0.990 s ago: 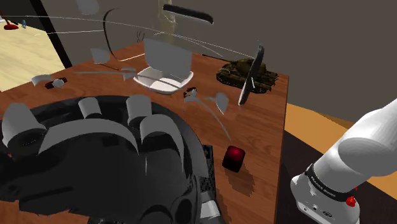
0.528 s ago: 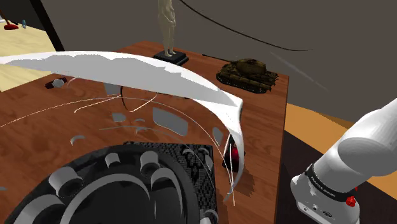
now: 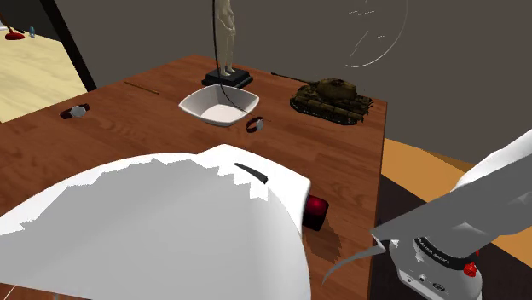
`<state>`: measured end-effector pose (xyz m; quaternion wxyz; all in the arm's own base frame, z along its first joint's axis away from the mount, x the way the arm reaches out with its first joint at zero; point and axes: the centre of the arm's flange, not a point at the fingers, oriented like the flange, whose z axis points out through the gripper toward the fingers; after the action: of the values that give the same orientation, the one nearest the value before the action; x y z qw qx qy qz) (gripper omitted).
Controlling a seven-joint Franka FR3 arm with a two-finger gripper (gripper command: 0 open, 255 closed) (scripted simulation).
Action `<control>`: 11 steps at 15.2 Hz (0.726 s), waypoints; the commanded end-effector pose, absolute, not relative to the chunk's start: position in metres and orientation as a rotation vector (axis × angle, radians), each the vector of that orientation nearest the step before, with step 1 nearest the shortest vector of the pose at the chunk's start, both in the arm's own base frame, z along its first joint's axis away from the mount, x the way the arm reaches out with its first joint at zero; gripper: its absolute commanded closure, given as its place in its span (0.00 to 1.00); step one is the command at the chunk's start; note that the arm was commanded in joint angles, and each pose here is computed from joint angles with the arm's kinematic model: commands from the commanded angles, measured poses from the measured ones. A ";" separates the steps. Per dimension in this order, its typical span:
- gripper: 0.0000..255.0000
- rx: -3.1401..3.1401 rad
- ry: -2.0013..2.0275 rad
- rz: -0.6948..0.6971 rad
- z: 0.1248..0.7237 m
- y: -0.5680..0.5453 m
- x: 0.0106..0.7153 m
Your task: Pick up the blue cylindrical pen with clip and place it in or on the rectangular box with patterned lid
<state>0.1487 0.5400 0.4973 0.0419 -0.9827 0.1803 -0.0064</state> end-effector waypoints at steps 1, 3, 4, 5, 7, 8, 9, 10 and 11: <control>1.00 -3.008 0.552 -0.020 0.496 0.540 0.149; 1.00 -3.008 0.552 -0.020 0.496 0.540 0.149; 1.00 -3.008 0.552 -0.020 0.496 0.540 0.149; 1.00 -3.008 0.552 -0.020 0.496 0.540 0.149; 0.00 -3.008 0.552 -0.020 0.496 0.540 0.149; 0.00 -3.008 0.552 -0.020 0.496 0.540 0.149; 0.00 -3.008 0.552 -0.020 0.496 0.540 0.149; 0.00 -3.008 0.552 -0.020 0.496 0.540 0.149; 0.00 -3.008 0.552 -0.020 0.496 0.540 0.149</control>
<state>0.1486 0.5401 0.4959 0.0415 -0.9827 0.1804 -0.0064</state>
